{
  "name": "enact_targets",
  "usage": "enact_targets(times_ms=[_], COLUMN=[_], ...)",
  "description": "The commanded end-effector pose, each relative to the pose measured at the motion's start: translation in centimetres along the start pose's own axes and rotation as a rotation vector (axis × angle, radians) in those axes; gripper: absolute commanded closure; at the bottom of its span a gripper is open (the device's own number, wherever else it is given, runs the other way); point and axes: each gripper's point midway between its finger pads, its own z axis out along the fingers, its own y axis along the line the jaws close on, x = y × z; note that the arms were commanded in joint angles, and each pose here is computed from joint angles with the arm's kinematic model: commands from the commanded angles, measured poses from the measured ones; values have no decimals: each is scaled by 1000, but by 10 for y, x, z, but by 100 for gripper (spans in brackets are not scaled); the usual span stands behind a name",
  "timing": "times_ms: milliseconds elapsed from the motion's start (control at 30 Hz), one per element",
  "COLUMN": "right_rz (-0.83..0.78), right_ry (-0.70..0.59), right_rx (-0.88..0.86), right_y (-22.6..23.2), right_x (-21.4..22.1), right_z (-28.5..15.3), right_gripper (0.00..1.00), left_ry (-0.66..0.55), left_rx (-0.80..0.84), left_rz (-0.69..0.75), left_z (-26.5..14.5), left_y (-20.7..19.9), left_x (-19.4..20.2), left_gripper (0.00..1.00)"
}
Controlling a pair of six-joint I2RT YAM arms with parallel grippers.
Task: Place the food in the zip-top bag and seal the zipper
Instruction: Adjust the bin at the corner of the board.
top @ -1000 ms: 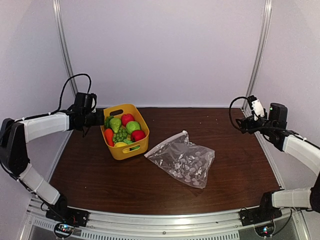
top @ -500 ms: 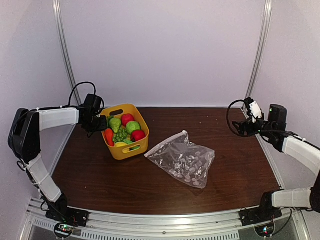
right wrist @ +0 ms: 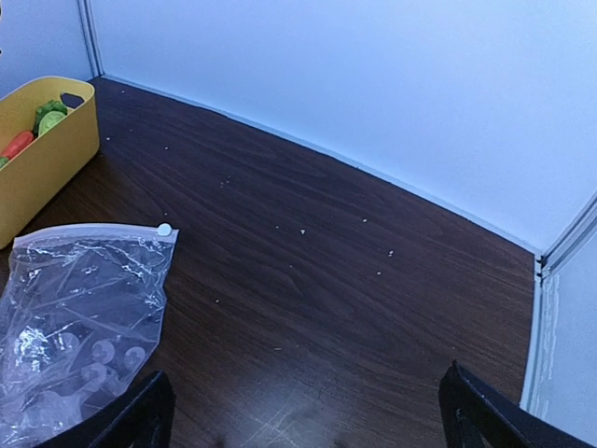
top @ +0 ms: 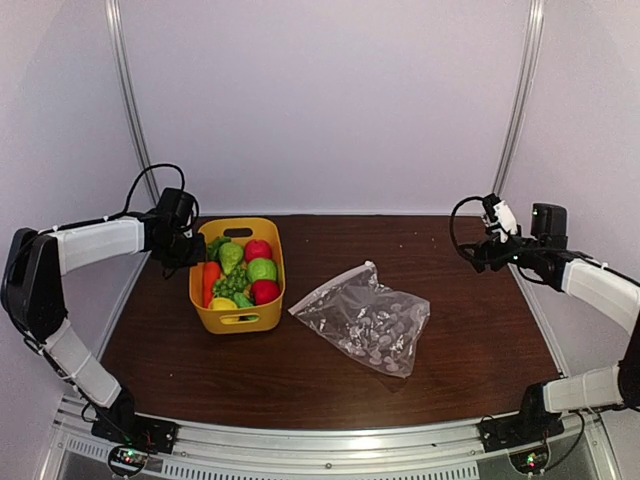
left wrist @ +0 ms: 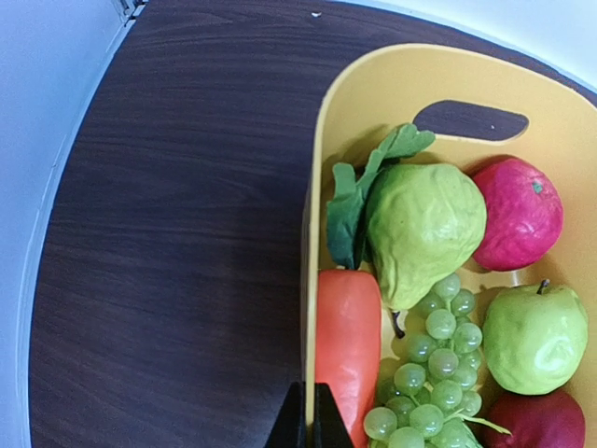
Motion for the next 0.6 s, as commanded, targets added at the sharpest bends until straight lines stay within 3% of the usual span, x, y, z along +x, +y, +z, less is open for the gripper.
enact_targets(times_ms=[0,200,300,367,433,567], right_rz=[104,-26,-131,-185,-219,-262], right_ry=[151,261,287,300,324,398], right_rx=[-201,-489,-526,-529,-520,-482], right_y=[26,112,144,159,165,160], right_x=[2,18,29,35,41,56], right_z=[7,-21,-31,-32,-28,-13], right_gripper=[0,0,0,0,0,0], left_ry=[-26,0,11,30,14,-119], left_rx=[76,193,213,211,172,74], left_rz=[7,39,75,86,115,187], left_z=[-21,-23,-23,-22,-28,-60], left_y=[-6,-32,-45,-47,-43,-31], left_x=[-2,14,22,25,12,-38], left_gripper=[100,100,100,74,61,50])
